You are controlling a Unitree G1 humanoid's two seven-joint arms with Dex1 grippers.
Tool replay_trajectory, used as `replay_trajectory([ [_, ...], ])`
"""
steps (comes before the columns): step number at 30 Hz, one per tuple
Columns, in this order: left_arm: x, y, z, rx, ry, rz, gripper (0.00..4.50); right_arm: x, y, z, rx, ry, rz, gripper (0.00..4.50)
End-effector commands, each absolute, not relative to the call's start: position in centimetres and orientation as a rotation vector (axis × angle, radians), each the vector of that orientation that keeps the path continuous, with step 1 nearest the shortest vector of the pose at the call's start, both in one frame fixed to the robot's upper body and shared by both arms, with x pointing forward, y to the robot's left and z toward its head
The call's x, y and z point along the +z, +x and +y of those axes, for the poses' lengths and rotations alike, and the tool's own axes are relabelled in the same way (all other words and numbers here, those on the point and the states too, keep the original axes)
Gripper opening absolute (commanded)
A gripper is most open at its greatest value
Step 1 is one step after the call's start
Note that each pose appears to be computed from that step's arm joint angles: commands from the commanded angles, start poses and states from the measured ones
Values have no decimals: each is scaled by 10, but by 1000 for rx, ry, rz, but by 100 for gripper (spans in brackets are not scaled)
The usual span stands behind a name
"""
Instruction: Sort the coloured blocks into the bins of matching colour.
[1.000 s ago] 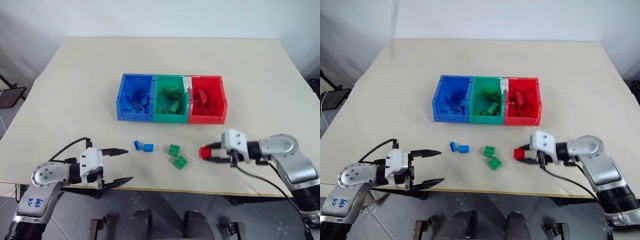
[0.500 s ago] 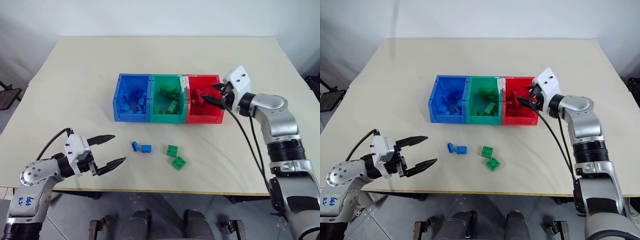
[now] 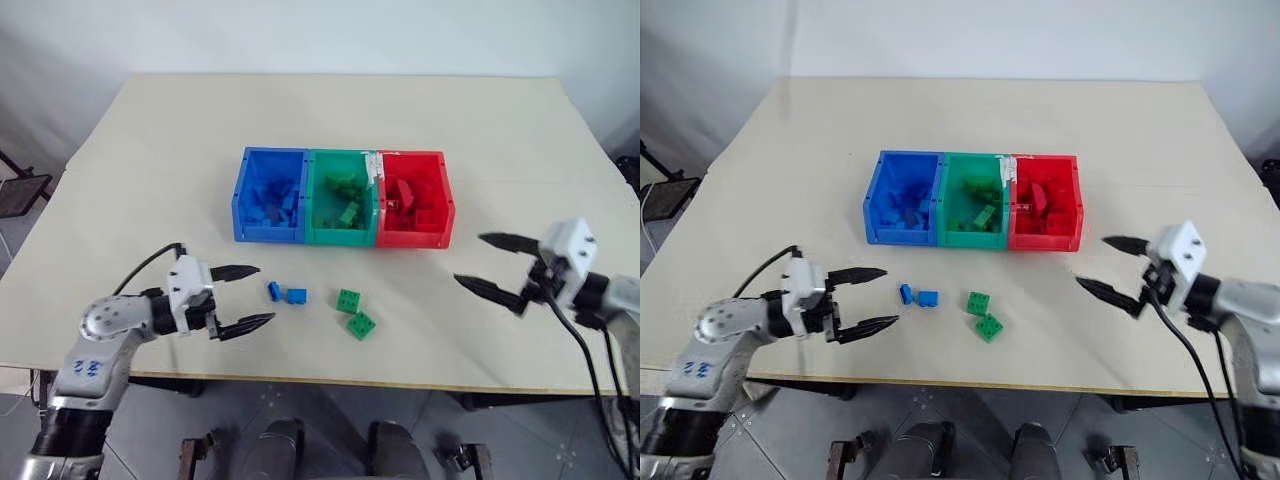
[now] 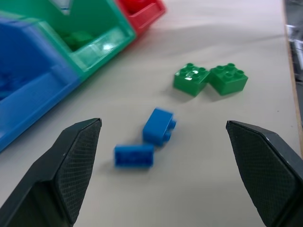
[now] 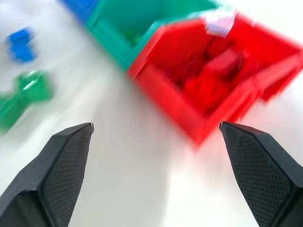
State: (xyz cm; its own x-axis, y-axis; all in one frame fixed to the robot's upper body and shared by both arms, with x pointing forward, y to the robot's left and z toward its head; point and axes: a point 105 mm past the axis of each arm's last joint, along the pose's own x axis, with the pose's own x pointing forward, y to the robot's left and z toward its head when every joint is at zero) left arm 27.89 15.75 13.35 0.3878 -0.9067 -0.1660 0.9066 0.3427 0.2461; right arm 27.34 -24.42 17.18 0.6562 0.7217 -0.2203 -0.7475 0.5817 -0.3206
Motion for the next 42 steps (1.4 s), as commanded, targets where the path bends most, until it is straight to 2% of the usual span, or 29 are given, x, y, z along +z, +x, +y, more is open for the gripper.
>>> replay_trajectory([
  [1,135,280,145,-1262,373,-39,450,165,246,-259,894,-512,121,446],
  [4,136,280,136,-1326,396,-63,450,157,238,-260,894,-496,142,446],
  [7,138,281,140,-1335,386,-53,450,159,242,-229,948,-415,115,446],
  [17,133,271,175,-1224,415,0,450,118,235,-134,1074,-296,309,446],
  [24,134,254,188,-1191,415,41,450,96,254,-109,992,-324,339,446],
  [31,138,251,188,-1197,422,54,450,88,264,-95,949,-341,358,446],
  [34,140,253,188,-1201,424,53,450,91,266,-86,939,-325,354,387],
  [41,140,257,183,-1217,423,39,450,91,266,-92,918,-349,377,155],
  [42,140,257,183,-1219,422,37,450,93,267,-95,916,-352,374,144],
])
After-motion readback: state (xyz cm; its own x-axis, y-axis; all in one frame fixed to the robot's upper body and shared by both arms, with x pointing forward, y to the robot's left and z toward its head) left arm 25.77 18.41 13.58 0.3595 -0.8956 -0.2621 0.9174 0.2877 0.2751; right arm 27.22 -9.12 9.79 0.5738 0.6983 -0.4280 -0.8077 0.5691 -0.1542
